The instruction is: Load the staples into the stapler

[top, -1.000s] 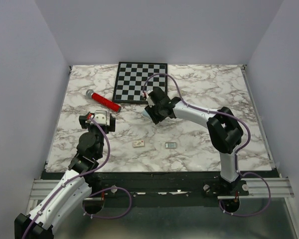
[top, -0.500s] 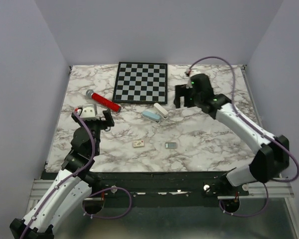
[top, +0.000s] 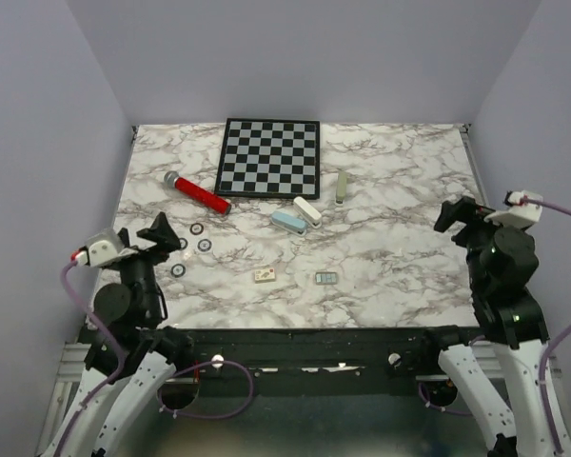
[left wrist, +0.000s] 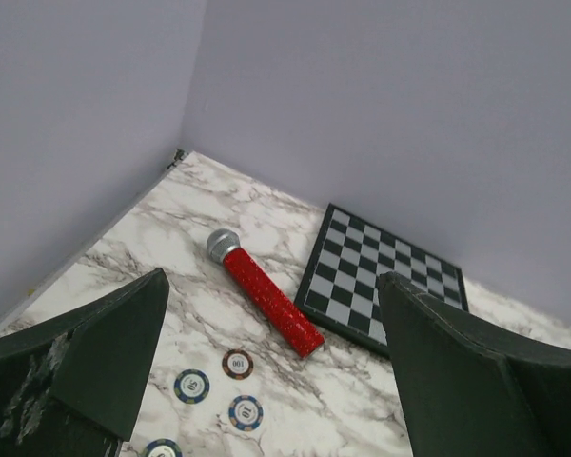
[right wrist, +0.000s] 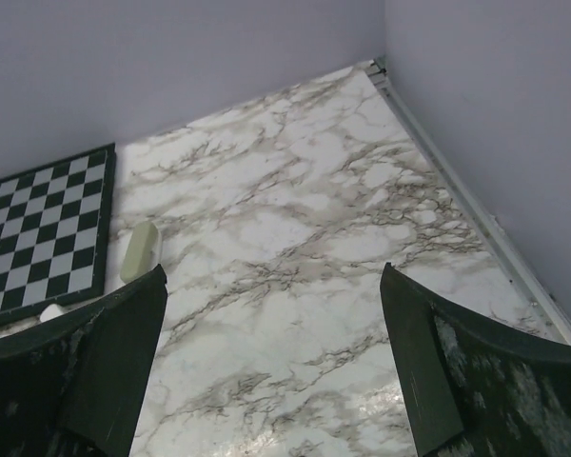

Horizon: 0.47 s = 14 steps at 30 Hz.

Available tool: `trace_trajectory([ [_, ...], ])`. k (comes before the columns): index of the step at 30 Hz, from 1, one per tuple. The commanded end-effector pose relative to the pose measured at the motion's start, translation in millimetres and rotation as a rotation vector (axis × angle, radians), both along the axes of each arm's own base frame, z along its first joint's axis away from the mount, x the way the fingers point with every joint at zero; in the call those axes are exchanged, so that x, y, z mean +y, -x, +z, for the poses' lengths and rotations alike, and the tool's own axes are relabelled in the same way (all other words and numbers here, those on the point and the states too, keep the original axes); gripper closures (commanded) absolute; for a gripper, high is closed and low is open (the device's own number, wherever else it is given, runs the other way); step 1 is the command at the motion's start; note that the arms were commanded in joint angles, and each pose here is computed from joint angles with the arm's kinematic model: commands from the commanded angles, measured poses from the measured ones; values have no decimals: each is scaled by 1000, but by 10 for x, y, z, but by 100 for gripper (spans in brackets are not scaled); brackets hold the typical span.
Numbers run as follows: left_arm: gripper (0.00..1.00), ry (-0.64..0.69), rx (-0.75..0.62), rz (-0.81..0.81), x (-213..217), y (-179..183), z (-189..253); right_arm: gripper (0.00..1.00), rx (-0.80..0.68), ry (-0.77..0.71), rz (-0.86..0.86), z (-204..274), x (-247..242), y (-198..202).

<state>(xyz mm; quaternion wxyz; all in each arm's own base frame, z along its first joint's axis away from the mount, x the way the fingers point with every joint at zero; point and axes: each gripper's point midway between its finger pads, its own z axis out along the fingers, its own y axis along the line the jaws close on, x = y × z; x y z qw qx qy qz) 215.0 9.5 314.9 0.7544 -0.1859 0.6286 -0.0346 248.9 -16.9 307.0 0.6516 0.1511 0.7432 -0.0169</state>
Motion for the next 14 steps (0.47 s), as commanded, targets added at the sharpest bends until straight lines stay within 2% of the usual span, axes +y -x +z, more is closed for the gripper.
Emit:
trace_trajectory([
  [1,1,74,-111,148,384,296,196,0,-26,30,-93,-144,-215,272],
  [3,1,64,-128,155,424,351,255,0,-67,19,-79,-138,-204,363],
  [8,1,-17,-59,150,418,345,287,0,-107,0,-20,-158,-119,458],
  [14,1,12,-70,157,420,337,235,0,-121,2,29,-180,-51,527],
])
